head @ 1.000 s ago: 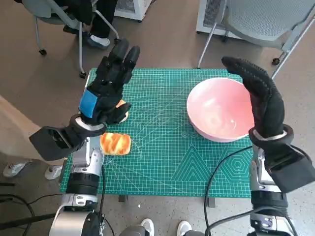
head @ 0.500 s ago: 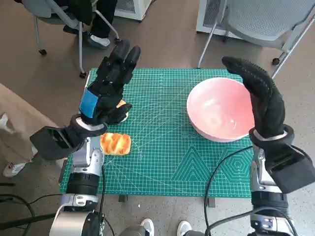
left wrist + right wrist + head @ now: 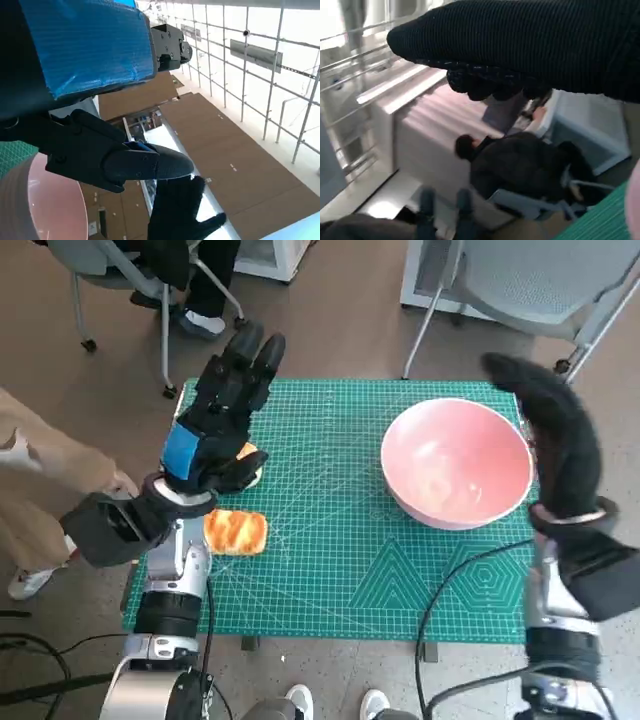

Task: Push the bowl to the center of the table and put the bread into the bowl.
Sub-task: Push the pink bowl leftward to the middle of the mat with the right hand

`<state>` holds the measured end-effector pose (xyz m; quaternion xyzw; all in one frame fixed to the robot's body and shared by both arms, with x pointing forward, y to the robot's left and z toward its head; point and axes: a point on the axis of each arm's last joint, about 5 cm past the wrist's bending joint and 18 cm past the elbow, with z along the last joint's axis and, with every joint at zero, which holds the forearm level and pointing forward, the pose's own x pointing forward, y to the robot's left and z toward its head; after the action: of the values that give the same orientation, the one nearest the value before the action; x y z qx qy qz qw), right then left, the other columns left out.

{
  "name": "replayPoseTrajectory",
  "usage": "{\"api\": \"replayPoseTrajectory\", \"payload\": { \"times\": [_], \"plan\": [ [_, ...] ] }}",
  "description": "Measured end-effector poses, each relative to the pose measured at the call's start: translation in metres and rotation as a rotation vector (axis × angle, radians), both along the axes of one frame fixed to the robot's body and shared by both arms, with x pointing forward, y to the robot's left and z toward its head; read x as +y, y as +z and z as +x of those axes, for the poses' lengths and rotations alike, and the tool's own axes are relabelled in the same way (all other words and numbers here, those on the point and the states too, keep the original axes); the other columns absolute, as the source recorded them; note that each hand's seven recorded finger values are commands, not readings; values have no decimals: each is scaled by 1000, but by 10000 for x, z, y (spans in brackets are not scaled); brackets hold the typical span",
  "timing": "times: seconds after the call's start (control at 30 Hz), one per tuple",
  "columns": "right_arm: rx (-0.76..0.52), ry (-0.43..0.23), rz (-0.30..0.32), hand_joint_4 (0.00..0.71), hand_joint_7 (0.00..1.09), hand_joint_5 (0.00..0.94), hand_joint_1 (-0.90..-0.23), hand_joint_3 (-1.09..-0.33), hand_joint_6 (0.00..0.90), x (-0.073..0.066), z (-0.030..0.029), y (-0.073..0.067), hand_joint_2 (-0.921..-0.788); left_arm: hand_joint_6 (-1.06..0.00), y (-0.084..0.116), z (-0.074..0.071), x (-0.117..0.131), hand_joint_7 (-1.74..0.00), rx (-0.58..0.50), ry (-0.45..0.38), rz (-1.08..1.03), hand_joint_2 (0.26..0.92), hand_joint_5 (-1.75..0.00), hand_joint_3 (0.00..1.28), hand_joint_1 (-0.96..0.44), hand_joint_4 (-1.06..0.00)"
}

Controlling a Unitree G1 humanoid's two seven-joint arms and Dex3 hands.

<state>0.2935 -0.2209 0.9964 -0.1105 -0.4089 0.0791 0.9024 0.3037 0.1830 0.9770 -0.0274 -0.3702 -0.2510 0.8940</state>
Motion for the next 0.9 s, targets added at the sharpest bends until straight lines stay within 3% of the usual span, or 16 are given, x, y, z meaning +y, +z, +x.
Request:
{"api": "replayPoseTrajectory", "payload": {
  "times": [0.33,0.7,0.9],
  "plan": [
    [55,-127,88,170,370,5,-712,-785,65,-226,131,-3,-921,-14,-5,0,5,-217,3,1,-1,921,1,289,-702,1],
    [154,-155,173,162,334,5,-729,-767,82,-260,249,-39,-921,-6,-8,1,-6,-229,6,-2,-4,921,1,288,-707,1],
    [203,-169,207,163,323,5,-725,-768,92,-323,281,-41,-921,-2,-12,-2,0,-237,10,-1,-4,921,1,289,-706,1]
  ]
}}
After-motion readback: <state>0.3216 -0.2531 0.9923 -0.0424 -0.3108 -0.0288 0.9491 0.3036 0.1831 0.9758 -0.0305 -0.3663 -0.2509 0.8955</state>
